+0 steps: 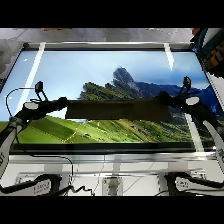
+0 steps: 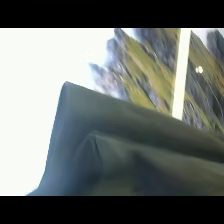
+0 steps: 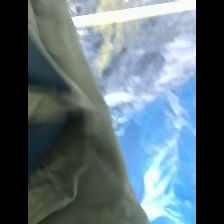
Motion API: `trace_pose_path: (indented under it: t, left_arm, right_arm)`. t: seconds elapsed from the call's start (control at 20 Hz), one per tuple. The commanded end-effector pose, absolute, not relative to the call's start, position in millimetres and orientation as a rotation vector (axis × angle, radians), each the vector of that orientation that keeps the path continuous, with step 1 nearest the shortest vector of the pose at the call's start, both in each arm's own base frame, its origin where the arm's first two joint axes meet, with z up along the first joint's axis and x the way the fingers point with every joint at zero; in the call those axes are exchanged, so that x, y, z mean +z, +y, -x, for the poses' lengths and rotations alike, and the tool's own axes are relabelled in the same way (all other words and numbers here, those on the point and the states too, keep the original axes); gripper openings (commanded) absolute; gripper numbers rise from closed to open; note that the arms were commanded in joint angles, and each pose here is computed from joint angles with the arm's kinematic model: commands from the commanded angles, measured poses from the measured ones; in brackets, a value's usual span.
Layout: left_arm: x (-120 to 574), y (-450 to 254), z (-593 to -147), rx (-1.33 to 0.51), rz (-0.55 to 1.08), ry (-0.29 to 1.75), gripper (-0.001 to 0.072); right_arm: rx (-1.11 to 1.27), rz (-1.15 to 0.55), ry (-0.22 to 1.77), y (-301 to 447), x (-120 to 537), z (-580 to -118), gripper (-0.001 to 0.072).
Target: Fold the clothes and pants, and hang the long-sleeved shirts on hangers.
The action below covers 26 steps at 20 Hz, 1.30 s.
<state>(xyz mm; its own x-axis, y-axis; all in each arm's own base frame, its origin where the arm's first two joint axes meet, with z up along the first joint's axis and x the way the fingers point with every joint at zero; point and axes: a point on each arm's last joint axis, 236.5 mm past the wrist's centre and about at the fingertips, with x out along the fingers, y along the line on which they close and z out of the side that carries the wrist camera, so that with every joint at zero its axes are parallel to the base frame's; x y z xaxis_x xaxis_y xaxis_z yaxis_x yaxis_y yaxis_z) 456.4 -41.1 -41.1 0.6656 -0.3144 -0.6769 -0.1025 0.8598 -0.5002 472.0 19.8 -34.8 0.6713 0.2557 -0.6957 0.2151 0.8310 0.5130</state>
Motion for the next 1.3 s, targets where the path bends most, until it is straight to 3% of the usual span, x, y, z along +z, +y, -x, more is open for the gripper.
trace_pose_path:
  t: [0.0, 0.2, 0.45, 0.8, 0.9, 1.0, 1.05, 1.15, 1.2, 1.25]
  left_arm:
    - [-39.2, -40.8, -468.5, -0.128, 0.541, 0.833, 0.071]
    - [-36.5, -28.4, -457.7, -0.143, 0.53, 0.866, 0.0709]
    - [-78.9, -16.5, -401.4, -0.186, 0.572, 1.144, 0.0706]
    - [-125.1, -55.6, -392.9, -0.321, 0.473, 1.262, 0.0677]
    - [-124.8, -70.8, -399.4, -0.368, 0.398, 1.239, 0.0433]
    - [-115.8, -82.9, -410.6, -0.404, 0.346, 1.204, 0.0123]
    - [-108.5, -85.5, -417.3, -0.414, 0.336, 1.186, 0.0019]
    - [-81.6, -89.4, -430.5, -0.449, 0.32, 1.141, 0.0016]
    - [-61.7, -90.9, -435.2, -0.474, 0.31, 1.115, 0.0016]
    - [-40.6, -92.8, -437.3, -0.502, 0.3, 1.09, 0.0016]
  right_arm:
    - [0.015, -0.598, 0.881, 18.0, -54.0, -480.7, 0.057]
    - [0.051, -0.548, 0.933, 23.0, -56.6, -469.1, 0.057]
    - [0.118, -0.503, 1.057, 36.4, -69.1, -443.4, 0.0568]
    - [0.192, -0.511, 1.153, 54.0, -72.5, -422.5, 0.0553]
    - [0.251, -0.449, 1.151, 59.9, -68.5, -422.0, 0.0551]
    - [0.309, -0.405, 1.142, 74.1, -58.2, -425.5, 0.0551]
    - [0.332, -0.388, 1.128, 83.6, -50.8, -430.1, 0.055]
    - [0.38, -0.347, 1.089, 105.6, -34.5, -440.5, 0.0527]
    - [0.4, -0.326, 1.064, 117.4, -27.2, -445.8, 0.0367]
    - [0.421, -0.306, 1.04, 129.8, -20.8, -449.7, 0.0128]
